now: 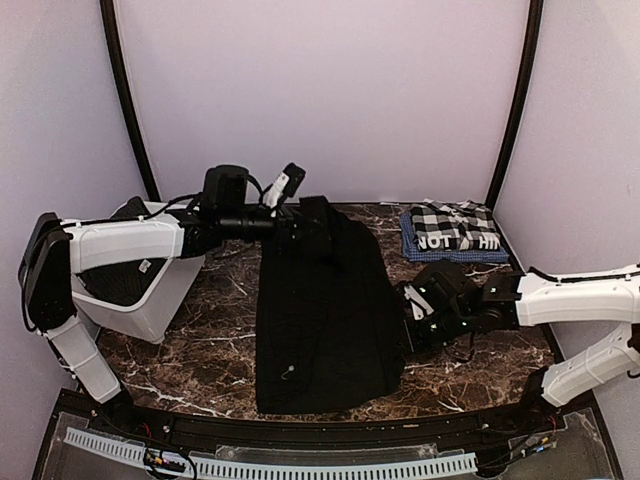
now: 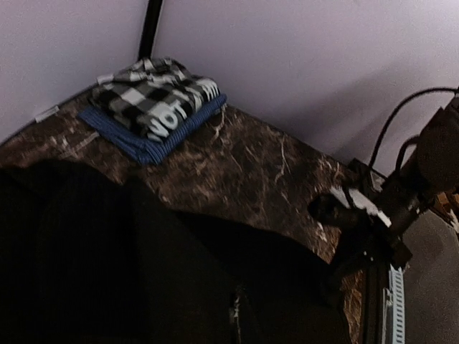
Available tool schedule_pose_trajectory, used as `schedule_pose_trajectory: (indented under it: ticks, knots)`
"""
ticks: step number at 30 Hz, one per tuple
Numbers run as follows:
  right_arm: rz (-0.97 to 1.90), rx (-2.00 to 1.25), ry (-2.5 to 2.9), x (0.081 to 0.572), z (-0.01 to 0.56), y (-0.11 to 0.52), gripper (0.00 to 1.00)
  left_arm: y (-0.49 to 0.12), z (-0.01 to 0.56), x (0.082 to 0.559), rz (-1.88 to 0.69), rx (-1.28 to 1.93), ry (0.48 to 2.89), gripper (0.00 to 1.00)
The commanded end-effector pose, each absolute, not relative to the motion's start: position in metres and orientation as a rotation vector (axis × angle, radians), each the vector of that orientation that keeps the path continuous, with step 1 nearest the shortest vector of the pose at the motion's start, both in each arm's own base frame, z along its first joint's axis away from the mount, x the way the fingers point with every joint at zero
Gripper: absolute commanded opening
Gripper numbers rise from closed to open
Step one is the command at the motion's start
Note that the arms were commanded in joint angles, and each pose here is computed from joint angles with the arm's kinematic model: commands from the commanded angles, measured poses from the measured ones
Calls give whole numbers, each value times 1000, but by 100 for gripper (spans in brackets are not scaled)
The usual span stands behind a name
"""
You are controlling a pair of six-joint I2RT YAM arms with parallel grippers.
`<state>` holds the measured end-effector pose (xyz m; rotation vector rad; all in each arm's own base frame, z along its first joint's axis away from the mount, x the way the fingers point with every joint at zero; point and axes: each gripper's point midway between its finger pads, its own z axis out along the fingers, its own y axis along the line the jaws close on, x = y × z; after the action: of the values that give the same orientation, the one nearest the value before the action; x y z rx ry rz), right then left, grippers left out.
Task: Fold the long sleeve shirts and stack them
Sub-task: Adjust the sleeve at the center of the board.
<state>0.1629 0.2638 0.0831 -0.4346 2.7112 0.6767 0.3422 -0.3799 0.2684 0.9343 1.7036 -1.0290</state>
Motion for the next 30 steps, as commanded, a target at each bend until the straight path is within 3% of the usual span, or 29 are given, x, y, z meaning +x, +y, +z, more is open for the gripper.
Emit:
schedule_pose_trajectory:
  ticks: [1,8,11,13,15,21,26,30]
  knots:
    - [684,-473,2652,177,90,284,0,-386,187,254,-1216,1090,2030,2]
    - [661,-523,2683,178,77,292,0,-345,103,243,-895,1039,2480,12]
    - [655,-531,2682,179,76,292,0,-334,96,241,-820,1016,2541,40]
    - [643,-531,2683,180,76,291,0,-328,95,243,-785,953,2569,52]
    - [632,-531,2684,180,76,289,0,-325,99,241,-795,898,2587,59]
    - [629,-520,2687,178,75,284,0,-307,120,237,-781,685,2623,65]
    - [633,-513,2688,176,74,282,0,-317,151,218,-1007,643,2583,71]
    - [641,-521,2680,176,75,283,0,-308,133,213,-973,584,2659,70]
